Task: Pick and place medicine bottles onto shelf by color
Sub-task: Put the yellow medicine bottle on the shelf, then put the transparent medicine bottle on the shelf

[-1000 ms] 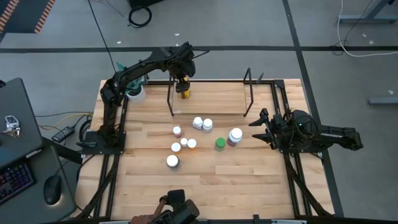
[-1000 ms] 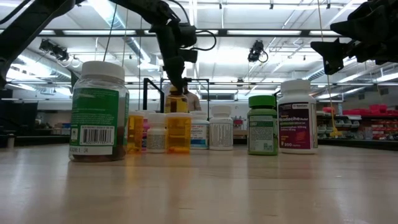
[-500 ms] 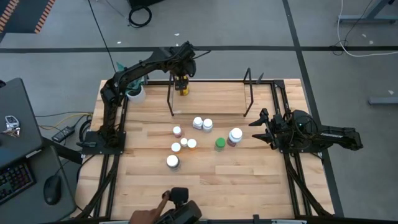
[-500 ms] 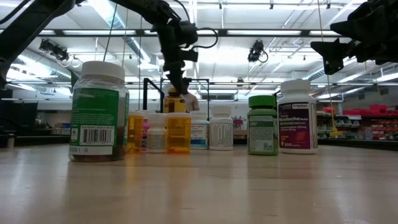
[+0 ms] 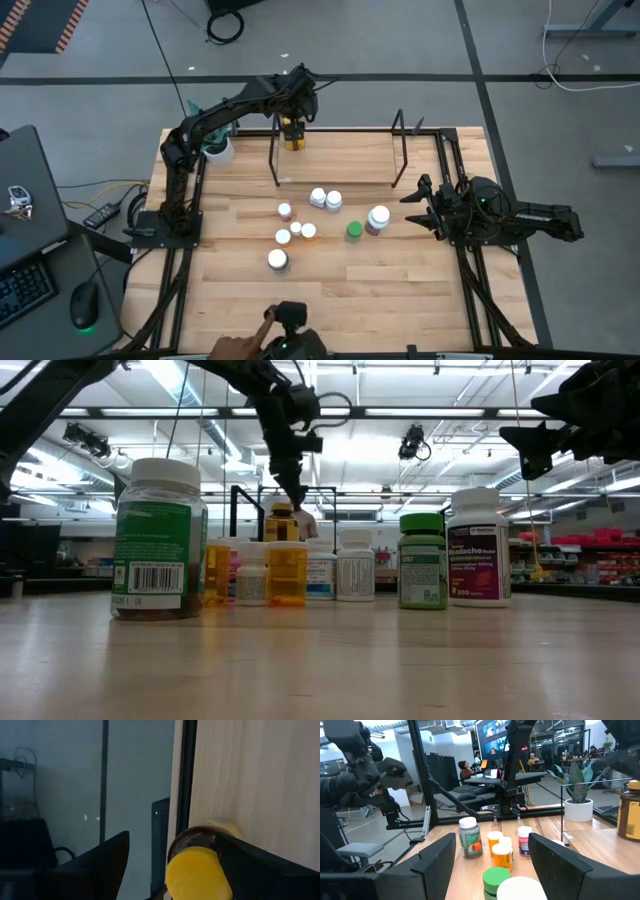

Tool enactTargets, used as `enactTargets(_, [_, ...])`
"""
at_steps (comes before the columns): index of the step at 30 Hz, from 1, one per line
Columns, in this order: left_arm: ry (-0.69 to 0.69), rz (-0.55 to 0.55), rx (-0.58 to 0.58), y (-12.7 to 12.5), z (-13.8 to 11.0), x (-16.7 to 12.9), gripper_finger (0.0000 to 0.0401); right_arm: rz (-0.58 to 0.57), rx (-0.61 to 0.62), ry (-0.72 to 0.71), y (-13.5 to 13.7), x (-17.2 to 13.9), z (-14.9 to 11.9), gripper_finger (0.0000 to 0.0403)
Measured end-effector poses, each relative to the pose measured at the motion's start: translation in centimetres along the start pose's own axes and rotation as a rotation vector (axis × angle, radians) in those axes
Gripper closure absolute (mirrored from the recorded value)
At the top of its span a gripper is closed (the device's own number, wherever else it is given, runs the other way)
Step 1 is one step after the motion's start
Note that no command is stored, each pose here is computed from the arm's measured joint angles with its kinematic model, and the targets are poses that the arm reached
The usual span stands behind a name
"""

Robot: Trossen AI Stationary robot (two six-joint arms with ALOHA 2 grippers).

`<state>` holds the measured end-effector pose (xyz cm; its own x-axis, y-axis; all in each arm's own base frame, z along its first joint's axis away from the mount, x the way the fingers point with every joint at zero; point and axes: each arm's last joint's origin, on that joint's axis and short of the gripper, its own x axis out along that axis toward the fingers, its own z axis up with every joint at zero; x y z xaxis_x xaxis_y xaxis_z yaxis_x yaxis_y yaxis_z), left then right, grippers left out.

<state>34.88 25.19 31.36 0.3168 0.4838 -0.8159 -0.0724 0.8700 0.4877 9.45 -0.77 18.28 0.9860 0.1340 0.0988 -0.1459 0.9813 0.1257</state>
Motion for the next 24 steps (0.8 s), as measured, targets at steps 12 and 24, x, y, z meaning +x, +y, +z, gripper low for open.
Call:
enactTargets(12, [-0.282, -0.369, -0.051, -4.8, 1.7, -9.8, 0.0105, 0.0, 0.0, 0.0, 0.0, 0.0, 0.0, 0.0146])
enactTargets(24, [-0.157, -0.522, -0.036, -15.6, 1.1, -17.8, 0.0169, 0.0, 0.0, -0.001, 0.0, 0.0, 0.0, 0.0146])
